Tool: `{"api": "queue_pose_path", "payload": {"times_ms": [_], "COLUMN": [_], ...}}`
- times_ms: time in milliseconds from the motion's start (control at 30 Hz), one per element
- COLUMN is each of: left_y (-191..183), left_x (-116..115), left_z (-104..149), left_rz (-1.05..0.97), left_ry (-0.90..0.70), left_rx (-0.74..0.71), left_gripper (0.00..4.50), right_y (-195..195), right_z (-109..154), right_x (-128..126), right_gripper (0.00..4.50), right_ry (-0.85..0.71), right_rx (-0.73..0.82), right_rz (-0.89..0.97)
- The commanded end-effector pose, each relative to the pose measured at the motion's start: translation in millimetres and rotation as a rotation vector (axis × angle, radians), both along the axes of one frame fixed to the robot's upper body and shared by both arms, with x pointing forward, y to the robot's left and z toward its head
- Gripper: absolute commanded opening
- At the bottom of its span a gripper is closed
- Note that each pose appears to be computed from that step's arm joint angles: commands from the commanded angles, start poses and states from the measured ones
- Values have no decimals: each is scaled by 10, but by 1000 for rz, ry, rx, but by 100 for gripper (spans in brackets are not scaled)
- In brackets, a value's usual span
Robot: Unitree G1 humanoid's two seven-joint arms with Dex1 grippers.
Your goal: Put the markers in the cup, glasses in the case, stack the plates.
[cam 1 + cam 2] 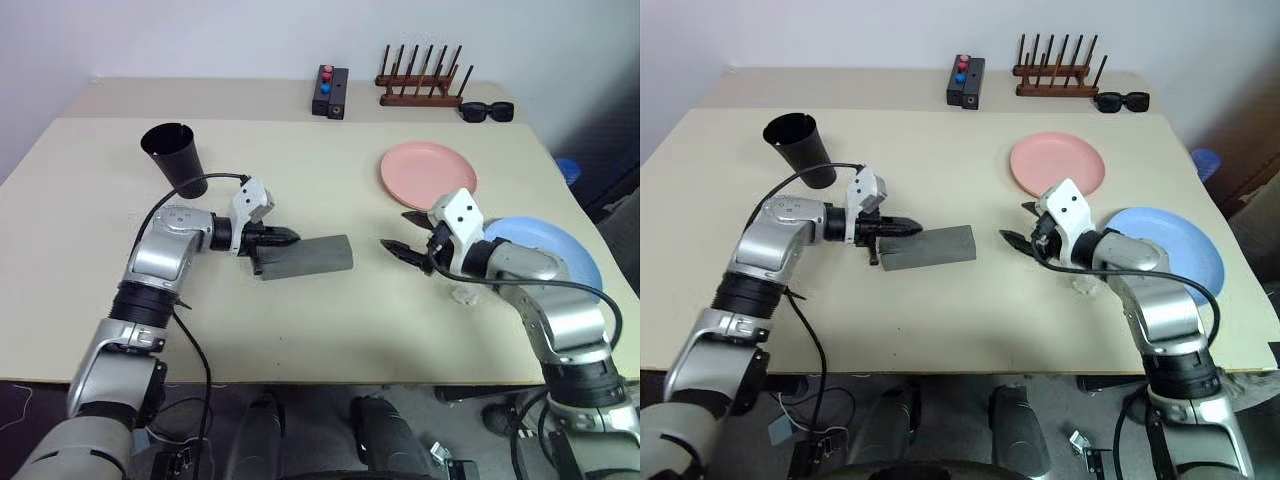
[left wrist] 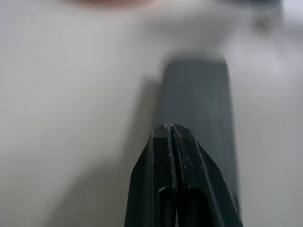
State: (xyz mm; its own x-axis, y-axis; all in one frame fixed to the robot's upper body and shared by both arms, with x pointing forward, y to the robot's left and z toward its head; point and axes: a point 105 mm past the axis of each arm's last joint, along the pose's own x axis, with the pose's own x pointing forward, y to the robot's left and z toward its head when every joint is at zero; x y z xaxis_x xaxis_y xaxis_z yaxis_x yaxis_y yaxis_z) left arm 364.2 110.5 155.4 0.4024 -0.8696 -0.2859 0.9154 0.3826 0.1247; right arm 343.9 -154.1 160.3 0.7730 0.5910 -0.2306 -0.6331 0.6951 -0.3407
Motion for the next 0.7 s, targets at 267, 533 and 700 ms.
{"api": "queue_pose_path", "payload": {"times_ms": [267, 533, 700], "left_y": [22, -128, -145], "left_x": [-619, -936, -982], "left_z": [305, 312, 292], "left_rz": [29, 47, 72], "left_ry": [-87, -67, -45], "left_rx": [-203, -286, -313], "left_gripper": [4, 0, 0], "right_y": [-446, -503, -466], "right_z": [-134, -223, -214], "right_x": [665, 896, 895], "right_gripper": [331, 192, 3], "right_ry": [-210, -287, -319], "right_rx": [-475, -565, -563], "right_rz": [-206, -231, -212]}}
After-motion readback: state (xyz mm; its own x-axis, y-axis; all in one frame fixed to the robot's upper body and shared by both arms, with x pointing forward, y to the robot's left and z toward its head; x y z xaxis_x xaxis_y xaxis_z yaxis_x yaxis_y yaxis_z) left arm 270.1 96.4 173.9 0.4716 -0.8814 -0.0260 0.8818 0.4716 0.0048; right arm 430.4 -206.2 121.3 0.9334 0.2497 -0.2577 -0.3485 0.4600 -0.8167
